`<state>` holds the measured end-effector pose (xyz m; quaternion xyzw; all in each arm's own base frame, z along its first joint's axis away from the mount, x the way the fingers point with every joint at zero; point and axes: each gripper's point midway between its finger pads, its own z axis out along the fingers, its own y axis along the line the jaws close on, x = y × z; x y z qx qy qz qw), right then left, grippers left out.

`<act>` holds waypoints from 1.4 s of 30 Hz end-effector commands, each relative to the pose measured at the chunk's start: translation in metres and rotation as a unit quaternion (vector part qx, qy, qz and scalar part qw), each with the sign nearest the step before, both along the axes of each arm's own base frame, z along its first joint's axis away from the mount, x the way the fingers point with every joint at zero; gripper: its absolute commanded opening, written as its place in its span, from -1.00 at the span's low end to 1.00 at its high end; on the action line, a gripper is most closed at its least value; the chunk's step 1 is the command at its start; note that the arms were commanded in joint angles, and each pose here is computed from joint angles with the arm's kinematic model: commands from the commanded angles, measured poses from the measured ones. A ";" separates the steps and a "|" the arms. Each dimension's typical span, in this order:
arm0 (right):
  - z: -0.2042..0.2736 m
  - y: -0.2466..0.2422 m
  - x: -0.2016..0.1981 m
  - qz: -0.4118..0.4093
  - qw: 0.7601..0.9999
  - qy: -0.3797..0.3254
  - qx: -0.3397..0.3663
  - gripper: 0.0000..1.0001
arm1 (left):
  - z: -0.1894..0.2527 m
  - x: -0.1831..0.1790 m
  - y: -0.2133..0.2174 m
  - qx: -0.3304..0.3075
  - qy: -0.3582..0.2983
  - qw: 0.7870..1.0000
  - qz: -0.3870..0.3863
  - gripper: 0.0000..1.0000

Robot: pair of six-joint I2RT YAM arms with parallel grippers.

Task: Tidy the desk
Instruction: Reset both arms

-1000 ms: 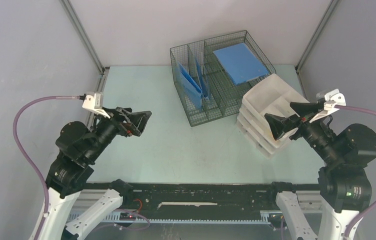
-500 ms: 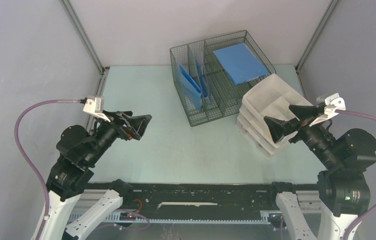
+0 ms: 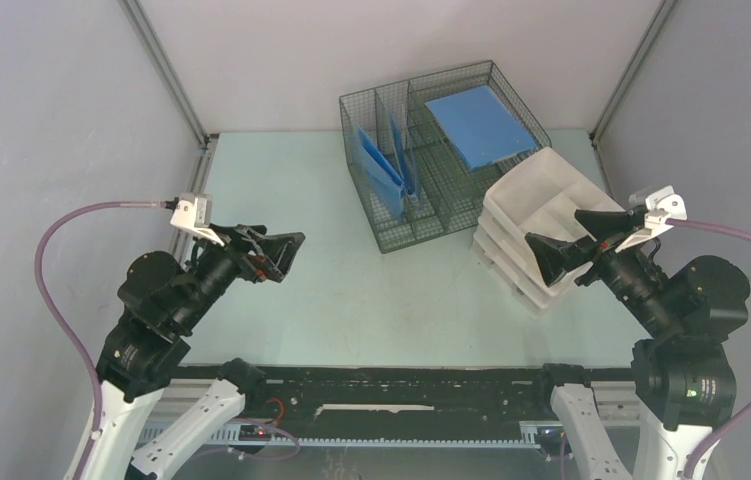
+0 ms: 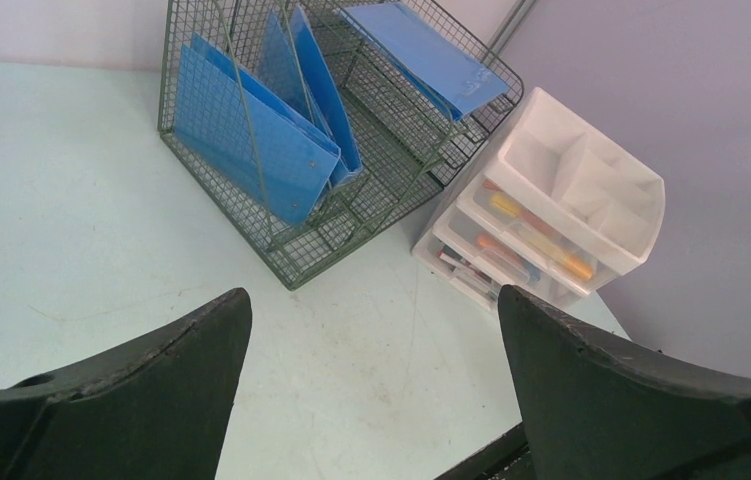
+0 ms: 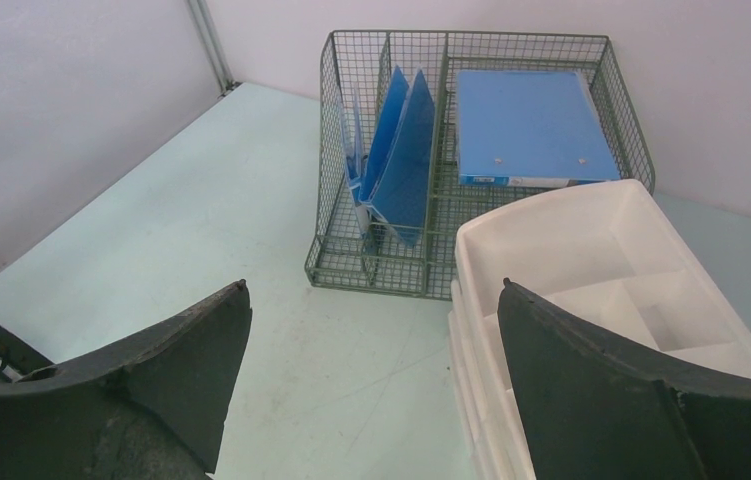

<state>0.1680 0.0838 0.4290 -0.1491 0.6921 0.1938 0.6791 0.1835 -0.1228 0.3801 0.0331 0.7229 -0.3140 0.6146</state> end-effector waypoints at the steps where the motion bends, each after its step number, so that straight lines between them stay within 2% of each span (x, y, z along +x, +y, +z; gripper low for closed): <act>1: 0.008 0.001 0.001 0.003 1.000 -0.015 0.003 0.99 | -0.001 0.001 0.001 0.006 -0.008 1.000 0.000 1.00; 42: 0.002 -0.003 0.005 -0.010 1.000 -0.013 0.001 0.99 | -0.010 0.005 0.002 0.013 -0.003 1.000 0.008 1.00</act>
